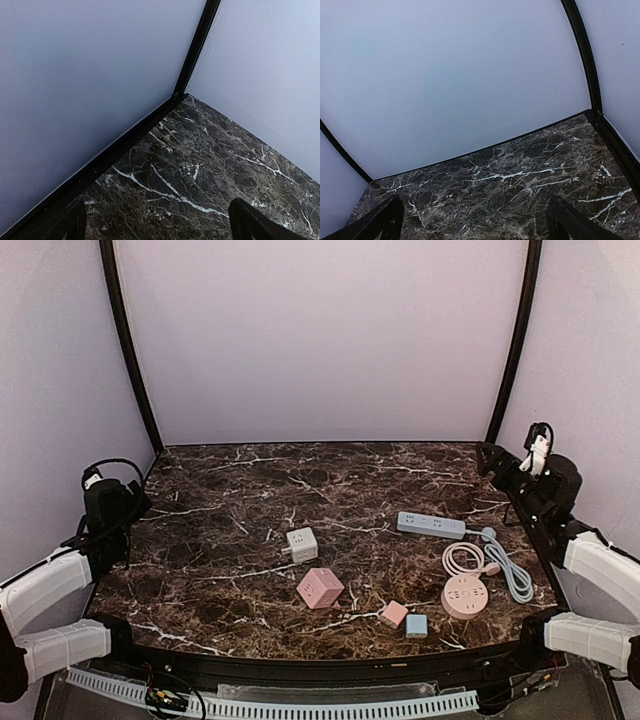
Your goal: Insert the plug
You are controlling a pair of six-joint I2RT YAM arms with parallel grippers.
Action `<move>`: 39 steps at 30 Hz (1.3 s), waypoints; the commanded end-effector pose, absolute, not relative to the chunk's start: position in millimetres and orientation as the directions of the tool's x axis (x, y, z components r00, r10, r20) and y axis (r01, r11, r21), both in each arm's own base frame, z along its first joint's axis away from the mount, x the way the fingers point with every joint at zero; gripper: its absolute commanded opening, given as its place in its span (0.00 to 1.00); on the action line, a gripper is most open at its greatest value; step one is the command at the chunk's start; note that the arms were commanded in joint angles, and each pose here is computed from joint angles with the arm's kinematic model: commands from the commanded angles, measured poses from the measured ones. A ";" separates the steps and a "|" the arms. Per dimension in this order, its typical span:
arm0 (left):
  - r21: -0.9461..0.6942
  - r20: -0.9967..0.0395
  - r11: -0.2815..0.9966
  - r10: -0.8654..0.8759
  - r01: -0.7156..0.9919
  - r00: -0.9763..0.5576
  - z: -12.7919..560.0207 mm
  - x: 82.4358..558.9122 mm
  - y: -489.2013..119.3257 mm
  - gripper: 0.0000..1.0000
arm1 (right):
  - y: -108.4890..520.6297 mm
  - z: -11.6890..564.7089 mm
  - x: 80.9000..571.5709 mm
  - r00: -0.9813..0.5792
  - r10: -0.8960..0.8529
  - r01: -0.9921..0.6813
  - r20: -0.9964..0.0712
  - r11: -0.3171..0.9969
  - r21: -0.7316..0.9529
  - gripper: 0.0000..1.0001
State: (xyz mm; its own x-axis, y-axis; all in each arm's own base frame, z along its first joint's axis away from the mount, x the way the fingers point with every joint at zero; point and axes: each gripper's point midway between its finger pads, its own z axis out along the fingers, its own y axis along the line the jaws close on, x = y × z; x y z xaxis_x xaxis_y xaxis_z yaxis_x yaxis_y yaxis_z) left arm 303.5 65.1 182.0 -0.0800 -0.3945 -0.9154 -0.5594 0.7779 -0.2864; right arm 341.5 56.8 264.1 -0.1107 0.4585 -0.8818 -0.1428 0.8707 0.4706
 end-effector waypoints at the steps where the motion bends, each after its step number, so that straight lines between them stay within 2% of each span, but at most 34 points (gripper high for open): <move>1: -0.330 -0.886 0.828 -0.437 -0.454 -0.153 185.7 313.4 42.1 1.00 | 55.4 273.6 342.6 -0.127 0.471 -0.127 -0.873 0.865 0.485 0.99; 4: -0.355 -0.886 0.879 -0.426 -0.318 -0.186 194.5 322.1 18.2 1.00 | 55.9 270.5 339.2 -0.145 0.464 -0.123 -0.874 0.868 0.482 0.99; 7: -0.346 -0.889 0.916 -0.389 -0.202 -0.241 204.2 328.0 -7.0 1.00 | 73.1 273.1 334.1 -0.196 0.410 -0.212 -0.891 0.869 0.446 0.99; 12: -0.316 -0.890 0.948 -0.310 -0.036 -0.336 208.1 333.0 -52.0 1.00 | 87.9 271.1 327.3 -0.270 0.382 -0.258 -0.884 0.856 0.449 0.99; 16: -0.353 -0.863 0.924 -0.263 0.145 -0.431 203.4 331.9 -96.6 1.00 | 116.2 279.1 312.7 -0.312 0.318 -0.410 -0.895 0.805 0.429 0.99; 20: -0.366 -0.840 0.899 -0.208 0.240 -0.502 195.0 330.9 -126.3 1.00 | 137.0 280.8 304.4 -0.350 0.285 -0.490 -0.892 0.756 0.434 0.98; 27: -0.337 -0.807 0.852 -0.042 0.402 -0.589 173.7 319.8 -185.9 1.00 | 159.1 251.7 309.7 -0.465 0.221 -0.493 -0.858 0.740 0.457 0.99; 32: -0.290 -0.801 0.789 0.109 0.541 -0.589 161.0 305.1 -228.1 1.00 | 174.1 231.5 310.7 -0.531 0.177 -0.492 -0.829 0.731 0.472 0.99; 39: -0.163 -0.732 0.737 0.355 0.656 -0.581 122.4 288.8 -274.5 1.00 | 187.8 220.2 313.1 -0.540 0.116 -0.496 -0.834 0.756 0.427 0.99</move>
State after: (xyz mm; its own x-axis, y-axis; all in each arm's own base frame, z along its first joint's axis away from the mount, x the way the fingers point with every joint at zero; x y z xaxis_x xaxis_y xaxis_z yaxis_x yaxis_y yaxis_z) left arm 299.0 -259.3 137.8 -0.6050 0.2124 -0.7673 0.5878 0.7692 -0.2506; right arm 309.2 181.5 208.8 -0.5801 0.1462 -0.8013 -0.4725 0.7409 0.4773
